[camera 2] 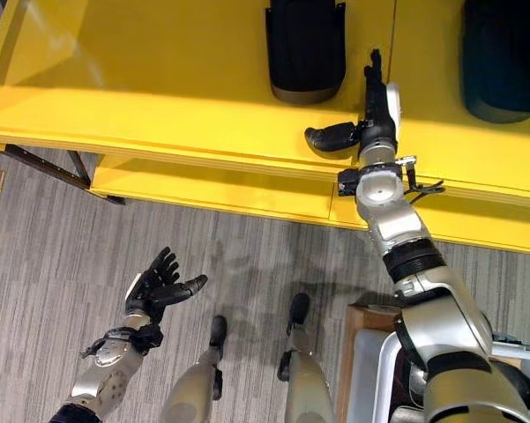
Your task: Move parts from the plastic box to the shelf.
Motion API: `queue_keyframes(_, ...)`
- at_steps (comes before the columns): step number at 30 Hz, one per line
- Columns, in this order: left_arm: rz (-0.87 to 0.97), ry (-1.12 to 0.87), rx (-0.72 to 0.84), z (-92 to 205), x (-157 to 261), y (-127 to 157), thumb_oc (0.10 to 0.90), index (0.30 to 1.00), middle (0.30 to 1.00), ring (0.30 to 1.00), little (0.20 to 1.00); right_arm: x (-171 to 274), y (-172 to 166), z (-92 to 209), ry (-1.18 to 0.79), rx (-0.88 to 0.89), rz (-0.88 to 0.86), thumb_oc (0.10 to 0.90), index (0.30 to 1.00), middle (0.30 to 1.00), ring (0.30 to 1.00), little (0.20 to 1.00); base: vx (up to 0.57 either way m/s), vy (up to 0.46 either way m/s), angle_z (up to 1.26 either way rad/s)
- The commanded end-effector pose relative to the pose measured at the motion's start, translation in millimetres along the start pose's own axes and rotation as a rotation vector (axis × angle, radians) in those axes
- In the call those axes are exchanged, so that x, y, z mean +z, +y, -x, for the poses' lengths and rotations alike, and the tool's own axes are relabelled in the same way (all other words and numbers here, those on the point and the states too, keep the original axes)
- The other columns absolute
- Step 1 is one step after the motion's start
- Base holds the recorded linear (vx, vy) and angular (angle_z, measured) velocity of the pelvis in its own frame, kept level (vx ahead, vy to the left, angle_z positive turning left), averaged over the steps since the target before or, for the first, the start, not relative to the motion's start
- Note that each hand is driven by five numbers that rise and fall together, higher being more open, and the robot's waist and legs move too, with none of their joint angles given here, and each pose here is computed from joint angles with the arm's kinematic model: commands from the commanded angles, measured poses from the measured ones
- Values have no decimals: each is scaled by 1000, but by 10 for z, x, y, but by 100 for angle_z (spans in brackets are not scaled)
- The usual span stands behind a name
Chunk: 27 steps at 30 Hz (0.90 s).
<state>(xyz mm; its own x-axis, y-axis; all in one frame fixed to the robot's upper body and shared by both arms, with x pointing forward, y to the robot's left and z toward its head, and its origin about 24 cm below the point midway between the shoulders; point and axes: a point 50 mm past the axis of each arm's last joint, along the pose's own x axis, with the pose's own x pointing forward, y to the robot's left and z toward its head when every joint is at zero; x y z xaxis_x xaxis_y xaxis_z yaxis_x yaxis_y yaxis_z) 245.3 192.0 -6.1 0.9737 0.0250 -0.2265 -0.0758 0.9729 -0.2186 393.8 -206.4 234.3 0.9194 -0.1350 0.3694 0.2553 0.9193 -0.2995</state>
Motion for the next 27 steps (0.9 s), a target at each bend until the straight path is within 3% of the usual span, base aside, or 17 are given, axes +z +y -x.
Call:
queue_keyframes(1, 0, -176, -34, 20, 356, -1, 900, 1000, 1000, 1000, 1000, 641, 256, -158, -205, 95, -45, 900, 1000, 1000, 1000, 1000, 0, 0, 0)
queue_keyframes(21, 12, -182, -35, -1, 373, -22, 900, 1000, 1000, 1000, 1000, 653, 389, -183, -184, 122, -55, 900, 1000, 1000, 1000, 1000, 0, 3, 3)
queue_keyframes(27, 12, -180, -34, -2, 372, -23, 900, 1000, 1000, 1000, 1000, 652, 290, -212, -181, 72, -53, 900, 1000, 1000, 1000, 1000, 0, 0, 0)
